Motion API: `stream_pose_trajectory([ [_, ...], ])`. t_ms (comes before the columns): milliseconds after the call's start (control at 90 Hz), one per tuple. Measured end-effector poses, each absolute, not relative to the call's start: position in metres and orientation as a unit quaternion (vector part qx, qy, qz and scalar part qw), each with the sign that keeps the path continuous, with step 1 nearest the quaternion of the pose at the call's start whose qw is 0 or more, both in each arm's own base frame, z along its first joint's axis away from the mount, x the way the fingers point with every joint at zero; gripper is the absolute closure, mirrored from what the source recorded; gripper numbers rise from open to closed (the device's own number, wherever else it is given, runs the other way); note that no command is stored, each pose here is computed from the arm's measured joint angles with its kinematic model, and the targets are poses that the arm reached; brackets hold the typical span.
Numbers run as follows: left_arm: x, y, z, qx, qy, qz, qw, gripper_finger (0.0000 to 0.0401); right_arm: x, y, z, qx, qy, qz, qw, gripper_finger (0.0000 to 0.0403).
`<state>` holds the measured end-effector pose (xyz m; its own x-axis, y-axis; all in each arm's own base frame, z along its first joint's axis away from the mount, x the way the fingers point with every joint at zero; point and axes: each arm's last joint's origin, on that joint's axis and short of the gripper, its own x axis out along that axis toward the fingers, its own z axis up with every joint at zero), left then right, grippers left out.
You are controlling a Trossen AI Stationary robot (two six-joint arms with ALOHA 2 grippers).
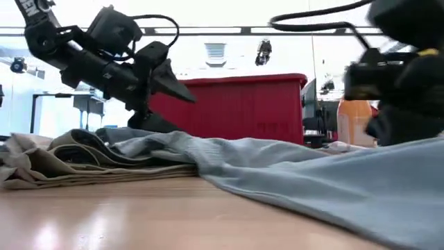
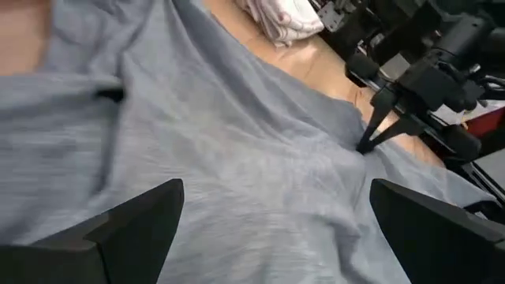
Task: Fold laundry
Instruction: Fold the gray shirt
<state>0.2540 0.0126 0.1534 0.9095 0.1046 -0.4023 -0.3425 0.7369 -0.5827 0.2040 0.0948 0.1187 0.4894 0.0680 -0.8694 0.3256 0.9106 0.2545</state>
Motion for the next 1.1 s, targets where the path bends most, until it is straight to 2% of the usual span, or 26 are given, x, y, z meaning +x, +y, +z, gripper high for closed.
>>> stream_pose_trajectory([
  [156, 0.262, 0.013, 0.157, -0.33, 0.191, 0.126, 0.916, 0.0012, 0.184, 0.099, 0.127, 0.212, 0.486, -0.109, 0.841, 0.0403],
  [311, 0.256, 0.013, 0.162, -0.332, 0.185, 0.125, 0.916, 0.0012, 0.171, 0.09, 0.129, 0.208, 0.506, -0.175, 0.819, 0.0403],
  [544, 0.221, 0.01, 0.158, -0.332, 0.24, 0.192, 0.892, 0.0012, 0.173, 0.09, 0.136, 0.22, 0.491, -0.19, 0.821, 0.0403],
  [667, 0.201, 0.007, 0.166, -0.338, 0.235, 0.177, 0.894, 0.0012, 0.172, 0.089, 0.13, 0.223, 0.496, -0.205, 0.814, 0.0403],
  [878, 0.169, 0.0, 0.168, -0.328, 0.314, 0.192, 0.87, 0.0012, 0.172, 0.089, 0.123, 0.217, 0.5, -0.218, 0.81, 0.0403],
  [1100, 0.154, -0.002, 0.152, -0.334, 0.396, 0.242, 0.82, 0.0012, 0.172, 0.088, 0.124, 0.223, 0.498, -0.22, 0.809, 0.0403],
])
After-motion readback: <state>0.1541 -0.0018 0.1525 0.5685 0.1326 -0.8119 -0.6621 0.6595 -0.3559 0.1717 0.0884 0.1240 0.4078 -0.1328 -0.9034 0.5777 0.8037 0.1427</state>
